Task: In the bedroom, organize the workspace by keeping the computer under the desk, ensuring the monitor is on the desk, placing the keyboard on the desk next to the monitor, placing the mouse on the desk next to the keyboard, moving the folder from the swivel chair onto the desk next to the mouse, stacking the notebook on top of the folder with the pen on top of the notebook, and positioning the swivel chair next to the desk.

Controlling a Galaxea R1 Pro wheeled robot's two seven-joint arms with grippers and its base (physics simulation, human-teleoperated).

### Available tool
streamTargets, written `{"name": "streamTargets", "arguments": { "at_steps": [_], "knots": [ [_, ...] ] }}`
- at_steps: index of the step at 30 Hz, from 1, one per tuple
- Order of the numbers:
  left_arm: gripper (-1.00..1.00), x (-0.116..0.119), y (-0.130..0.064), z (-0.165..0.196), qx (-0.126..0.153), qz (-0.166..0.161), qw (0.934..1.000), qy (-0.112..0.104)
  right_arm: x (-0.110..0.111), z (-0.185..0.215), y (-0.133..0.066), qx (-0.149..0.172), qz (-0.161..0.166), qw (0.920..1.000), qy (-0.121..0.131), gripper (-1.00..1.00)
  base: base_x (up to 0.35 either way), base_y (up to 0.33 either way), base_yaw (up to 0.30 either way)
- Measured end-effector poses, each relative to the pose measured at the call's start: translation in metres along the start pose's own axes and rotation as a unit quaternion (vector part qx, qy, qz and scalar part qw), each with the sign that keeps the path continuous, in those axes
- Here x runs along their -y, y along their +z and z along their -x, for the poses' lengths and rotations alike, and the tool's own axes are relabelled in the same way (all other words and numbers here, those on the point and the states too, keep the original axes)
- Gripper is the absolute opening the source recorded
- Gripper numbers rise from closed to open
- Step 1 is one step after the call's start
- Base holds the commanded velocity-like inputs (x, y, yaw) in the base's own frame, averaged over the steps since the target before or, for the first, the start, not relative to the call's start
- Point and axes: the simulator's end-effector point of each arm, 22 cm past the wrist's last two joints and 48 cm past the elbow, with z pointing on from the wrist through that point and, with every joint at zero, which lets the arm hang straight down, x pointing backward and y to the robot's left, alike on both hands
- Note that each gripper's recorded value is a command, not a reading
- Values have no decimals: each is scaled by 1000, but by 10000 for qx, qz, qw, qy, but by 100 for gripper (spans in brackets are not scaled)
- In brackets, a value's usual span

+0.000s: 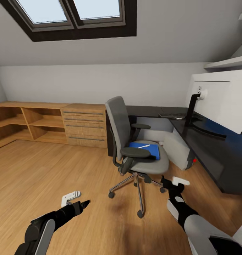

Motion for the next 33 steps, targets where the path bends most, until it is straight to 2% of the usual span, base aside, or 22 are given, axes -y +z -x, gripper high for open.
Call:
{"name": "streamTargets", "arguments": {
  "at_steps": [4, 5, 9, 15, 21, 29, 32, 33],
  "knots": [
    [100, -3, -1, 1, 19, 26, 10000, -33, 8, -4, 2, -196, -200, 9983, 515, 100, 0, 0, 0],
    [100, -4, -1, 2, 25, 34, 10000, -42, 8, -6, 3, -302, -216, 9950, 930, 100, 0, 0, 0],
    [100, -4, -1, 2, 30, 38, 10000, -40, 8, -7, 3, -333, -212, 9937, 1052, 100, 0, 0, 0],
    [100, -5, -1, 2, 35, 41, 10000, -40, 4, -7, 2, -321, -186, 9934, 1082, 100, 4, 0, 0],
    [100, -5, -2, 3, 38, 44, 10000, -46, -6, -7, 0, -312, -138, 9931, 1126, 100, 198, 0, 0],
    [100, -5, -1, 2, 31, 47, 10000, -47, -6, -7, 0, -308, -133, 9931, 1126, 100, 122, 0, 0],
    [100, -5, -2, 2, 31, 47, 10000, -46, -3, 8, 3, -156, -154, 9922, 1227, 100, 176, 0, 0],
    [100, -5, -1, 2, 31, 47, 10000, -47, 0, 13, 5, -102, -202, 9905, 1356, 100, 116, 0, 0]
  ]
}}
